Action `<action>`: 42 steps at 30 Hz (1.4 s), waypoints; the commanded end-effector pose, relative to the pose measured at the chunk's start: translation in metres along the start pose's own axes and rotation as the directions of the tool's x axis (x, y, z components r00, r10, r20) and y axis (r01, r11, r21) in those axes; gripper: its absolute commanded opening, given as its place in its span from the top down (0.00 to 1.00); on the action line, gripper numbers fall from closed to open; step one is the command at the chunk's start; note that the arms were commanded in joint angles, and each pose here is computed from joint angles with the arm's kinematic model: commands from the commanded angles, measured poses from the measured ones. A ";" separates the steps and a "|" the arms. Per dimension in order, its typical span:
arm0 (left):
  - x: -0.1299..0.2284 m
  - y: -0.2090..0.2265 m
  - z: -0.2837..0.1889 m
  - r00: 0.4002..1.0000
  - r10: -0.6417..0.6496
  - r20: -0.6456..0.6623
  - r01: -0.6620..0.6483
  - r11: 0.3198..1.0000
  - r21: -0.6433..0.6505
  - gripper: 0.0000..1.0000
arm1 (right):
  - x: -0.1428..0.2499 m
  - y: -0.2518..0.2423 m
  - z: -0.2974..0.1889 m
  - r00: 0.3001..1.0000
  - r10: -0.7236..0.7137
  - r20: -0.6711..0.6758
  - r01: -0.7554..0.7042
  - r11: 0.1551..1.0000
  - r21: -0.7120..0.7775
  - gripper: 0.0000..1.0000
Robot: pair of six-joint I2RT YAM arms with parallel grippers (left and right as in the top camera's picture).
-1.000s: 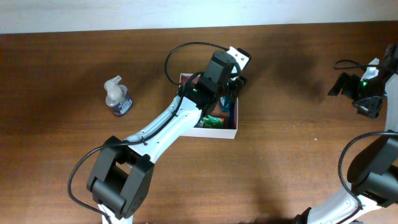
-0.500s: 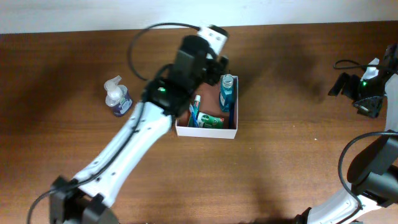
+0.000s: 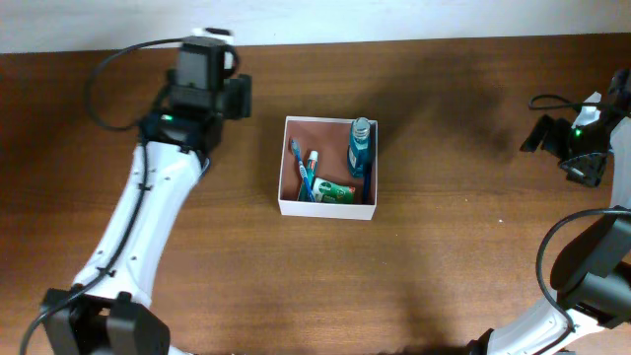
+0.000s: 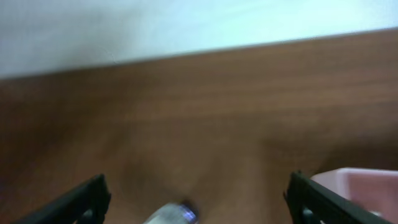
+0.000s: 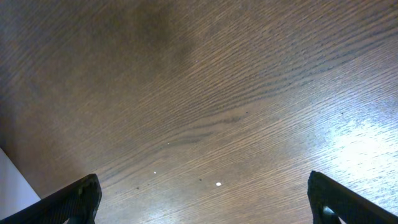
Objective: Pack container
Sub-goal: 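Move the left gripper left and grasp the soap pump bottle, then carry the soap pump bottle right over the box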
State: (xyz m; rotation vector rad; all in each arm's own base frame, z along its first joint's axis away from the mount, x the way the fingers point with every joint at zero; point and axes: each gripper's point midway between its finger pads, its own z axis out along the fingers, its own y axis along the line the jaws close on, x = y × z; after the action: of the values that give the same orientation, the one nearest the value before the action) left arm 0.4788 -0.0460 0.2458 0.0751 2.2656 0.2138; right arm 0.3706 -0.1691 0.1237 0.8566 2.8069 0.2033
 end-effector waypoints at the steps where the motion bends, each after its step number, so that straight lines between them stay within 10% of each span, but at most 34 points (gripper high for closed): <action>1: 0.016 0.018 0.010 0.997 0.033 -0.063 -0.028 0.996 0.082 0.07 | 0.000 0.002 -0.001 1.000 0.002 0.005 -0.002 1.000 0.001 0.01; 21: 0.118 0.037 0.070 0.893 0.290 -0.345 -0.194 0.938 0.287 0.11 | 0.000 0.002 -0.001 1.000 0.002 0.005 -0.002 1.000 0.001 0.01; 28: 0.127 0.035 0.078 0.884 0.289 -0.367 -0.185 0.938 0.293 0.35 | 0.000 0.002 -0.001 1.000 0.002 0.005 -0.002 1.000 0.001 0.01; 33: 0.126 0.035 0.078 0.891 0.256 -0.375 -0.155 0.948 0.279 0.73 | 0.000 0.002 -0.001 1.000 0.002 0.005 -0.002 1.000 0.001 0.01; 42: 0.112 0.035 0.076 0.914 0.168 -0.369 -0.080 0.967 0.240 0.89 | 0.000 0.002 -0.001 1.000 0.002 0.005 -0.002 1.000 0.001 0.01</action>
State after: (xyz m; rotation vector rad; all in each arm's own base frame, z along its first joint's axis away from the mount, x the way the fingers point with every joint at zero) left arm 0.4630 0.0117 0.1178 0.4231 2.6567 0.0643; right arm 0.3707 -0.1690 0.1238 0.8564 2.8065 0.2037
